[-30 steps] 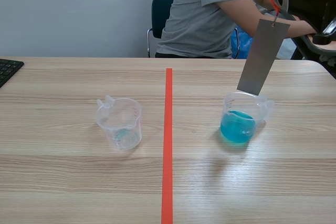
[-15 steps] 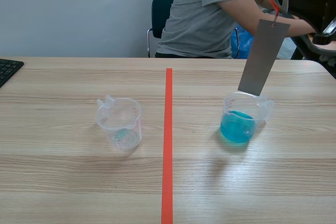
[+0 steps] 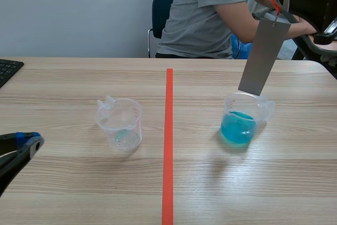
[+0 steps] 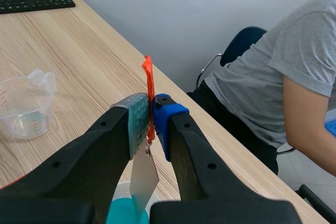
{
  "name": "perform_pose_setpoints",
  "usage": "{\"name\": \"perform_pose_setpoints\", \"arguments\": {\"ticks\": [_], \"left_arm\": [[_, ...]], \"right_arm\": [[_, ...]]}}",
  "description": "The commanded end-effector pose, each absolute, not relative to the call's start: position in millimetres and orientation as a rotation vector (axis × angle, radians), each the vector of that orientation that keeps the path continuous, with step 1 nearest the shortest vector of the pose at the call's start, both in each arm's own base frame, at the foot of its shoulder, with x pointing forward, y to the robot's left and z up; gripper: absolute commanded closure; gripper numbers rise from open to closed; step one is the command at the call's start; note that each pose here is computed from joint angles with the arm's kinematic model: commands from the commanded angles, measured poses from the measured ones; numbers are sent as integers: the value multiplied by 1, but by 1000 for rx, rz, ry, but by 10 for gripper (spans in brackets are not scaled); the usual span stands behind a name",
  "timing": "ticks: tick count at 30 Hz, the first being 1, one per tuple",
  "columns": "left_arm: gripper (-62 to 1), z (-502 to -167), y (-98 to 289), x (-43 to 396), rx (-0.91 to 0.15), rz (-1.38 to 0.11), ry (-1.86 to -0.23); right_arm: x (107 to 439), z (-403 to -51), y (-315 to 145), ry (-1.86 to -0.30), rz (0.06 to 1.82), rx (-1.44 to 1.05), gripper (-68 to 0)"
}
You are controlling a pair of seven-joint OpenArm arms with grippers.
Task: Do the redox reaction experiment.
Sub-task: 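Move the plate over the blue solution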
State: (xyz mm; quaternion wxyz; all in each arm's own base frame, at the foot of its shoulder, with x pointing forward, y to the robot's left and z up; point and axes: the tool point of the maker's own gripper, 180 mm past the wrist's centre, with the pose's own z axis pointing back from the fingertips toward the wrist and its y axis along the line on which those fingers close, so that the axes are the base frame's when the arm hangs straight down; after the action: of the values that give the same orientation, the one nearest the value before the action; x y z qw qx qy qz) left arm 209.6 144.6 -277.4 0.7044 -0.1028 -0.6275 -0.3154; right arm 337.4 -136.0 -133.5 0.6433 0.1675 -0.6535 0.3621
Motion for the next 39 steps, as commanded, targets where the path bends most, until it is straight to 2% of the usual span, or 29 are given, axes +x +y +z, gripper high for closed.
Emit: {"name": "perform_pose_setpoints", "arguments": {"ticks": [1,11,18,25,39], "left_arm": [[-18,-266,135,220,-244,-705,-1446],[-18,-253,88,270,-274,-715,-1486],[-18,-248,45,281,-336,-763,-1498],[-18,-251,11,288,-391,-830,-1497],[-18,-275,-48,322,-500,-802,-1471]], "right_arm": [[338,-118,-135,-1533,842,385,-4],[338,-117,-135,-1536,842,386,-4],[338,-117,-135,-1537,842,387,-4],[338,-116,-135,-1543,841,390,-4],[338,-115,-135,-1545,839,393,-5]]}}
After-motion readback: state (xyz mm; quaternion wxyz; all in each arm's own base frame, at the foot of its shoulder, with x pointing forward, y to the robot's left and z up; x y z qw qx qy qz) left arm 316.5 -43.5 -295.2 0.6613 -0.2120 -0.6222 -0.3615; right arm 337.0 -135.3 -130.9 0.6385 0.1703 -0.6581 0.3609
